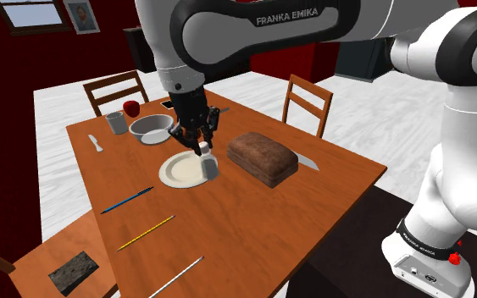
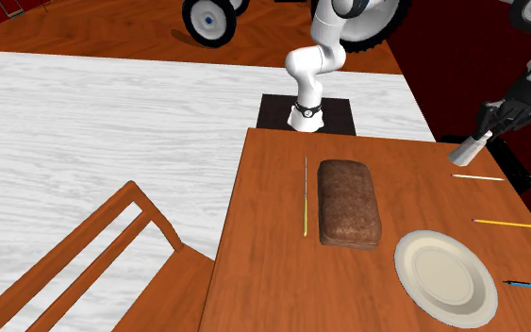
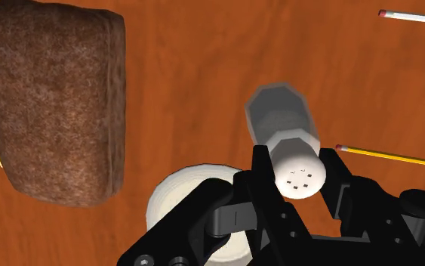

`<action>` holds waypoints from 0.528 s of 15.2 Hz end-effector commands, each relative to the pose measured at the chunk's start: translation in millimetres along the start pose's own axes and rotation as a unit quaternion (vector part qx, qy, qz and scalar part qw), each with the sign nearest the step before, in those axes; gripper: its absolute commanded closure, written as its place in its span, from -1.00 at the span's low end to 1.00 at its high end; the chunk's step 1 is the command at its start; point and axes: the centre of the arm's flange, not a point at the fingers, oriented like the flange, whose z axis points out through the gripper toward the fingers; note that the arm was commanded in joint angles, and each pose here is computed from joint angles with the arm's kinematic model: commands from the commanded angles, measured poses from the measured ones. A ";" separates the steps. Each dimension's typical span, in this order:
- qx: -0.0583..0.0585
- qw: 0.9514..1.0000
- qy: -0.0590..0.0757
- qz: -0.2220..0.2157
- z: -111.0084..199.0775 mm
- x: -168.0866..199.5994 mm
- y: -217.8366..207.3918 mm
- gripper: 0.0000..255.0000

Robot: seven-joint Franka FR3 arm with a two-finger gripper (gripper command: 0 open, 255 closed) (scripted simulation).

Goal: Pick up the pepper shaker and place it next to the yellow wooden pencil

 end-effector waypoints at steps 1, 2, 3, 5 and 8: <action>0.000 1.000 0.000 0.001 -1.3 -3.3 -28.3 1.00; 0.000 1.000 0.000 0.001 -2.5 -4.2 -41.4 1.00; 0.000 1.000 0.000 0.001 -3.8 -5.0 -54.5 1.00; 0.000 1.000 0.000 0.001 0.2 -5.7 -67.8 1.00; 0.000 1.000 0.000 0.001 16.0 -5.4 -69.3 1.00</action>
